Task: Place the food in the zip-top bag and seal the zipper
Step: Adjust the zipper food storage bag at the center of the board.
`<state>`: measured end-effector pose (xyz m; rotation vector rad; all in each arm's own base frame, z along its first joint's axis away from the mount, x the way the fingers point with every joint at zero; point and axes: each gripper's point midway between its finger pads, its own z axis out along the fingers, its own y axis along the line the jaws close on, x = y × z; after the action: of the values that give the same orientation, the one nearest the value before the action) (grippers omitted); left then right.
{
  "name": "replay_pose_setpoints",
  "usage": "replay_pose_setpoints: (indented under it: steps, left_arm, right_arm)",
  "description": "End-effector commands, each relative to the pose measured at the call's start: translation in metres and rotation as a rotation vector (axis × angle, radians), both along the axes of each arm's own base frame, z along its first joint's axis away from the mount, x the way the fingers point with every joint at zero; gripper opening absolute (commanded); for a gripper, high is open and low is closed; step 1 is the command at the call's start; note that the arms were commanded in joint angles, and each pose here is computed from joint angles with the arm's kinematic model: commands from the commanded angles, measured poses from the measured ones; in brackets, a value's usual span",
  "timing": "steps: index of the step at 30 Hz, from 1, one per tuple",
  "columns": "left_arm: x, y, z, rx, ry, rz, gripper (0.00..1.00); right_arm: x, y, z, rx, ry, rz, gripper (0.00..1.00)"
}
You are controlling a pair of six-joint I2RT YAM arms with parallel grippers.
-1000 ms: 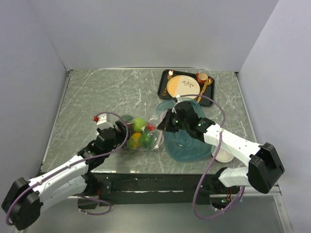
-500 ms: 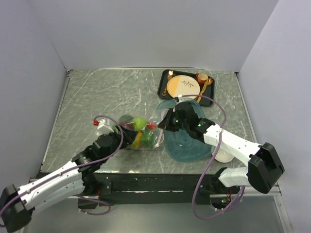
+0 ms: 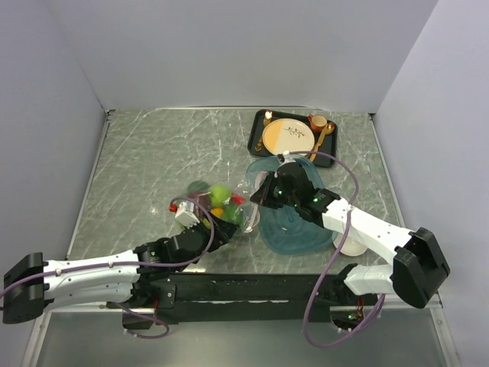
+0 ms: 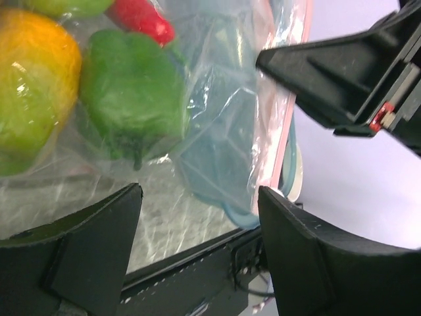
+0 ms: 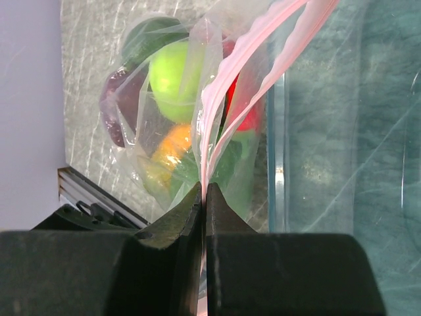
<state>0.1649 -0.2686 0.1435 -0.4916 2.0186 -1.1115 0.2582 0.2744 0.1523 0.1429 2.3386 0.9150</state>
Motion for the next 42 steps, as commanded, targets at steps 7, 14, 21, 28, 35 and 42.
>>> replay_pose_setpoints:
  steps: [7, 14, 21, 28, 35, 42]
  left_arm:
    - [0.011, -0.027, 0.048, -0.180, -0.052, 0.014, 0.78]
    - [0.005, -0.039, 0.051, -0.240, -0.019, -0.025, 0.76]
    - [-0.001, -0.043, 0.036, -0.275, 0.044, -0.041, 0.71]
    - [-0.001, -0.036, 0.027, -0.292, 0.090, -0.004, 0.71]
    - [-0.004, -0.040, 0.015, -0.320, 0.138, -0.001, 0.72]
    - [0.004, -0.040, 0.026, -0.359, 0.104, 0.029, 0.72]
  right_arm:
    - [-0.001, 0.000, 0.018, 0.036, -0.053, -0.001, 0.09]
    - [-0.004, -0.002, 0.015, 0.030, -0.053, 0.001, 0.09]
    - [-0.004, -0.003, 0.015, 0.024, -0.056, 0.000, 0.09]
    - [-0.001, -0.005, 0.018, 0.021, -0.069, -0.009, 0.09]
    - [0.000, -0.003, 0.020, 0.022, -0.072, -0.001, 0.09]
    - [-0.005, -0.001, 0.018, 0.034, -0.060, 0.023, 0.09]
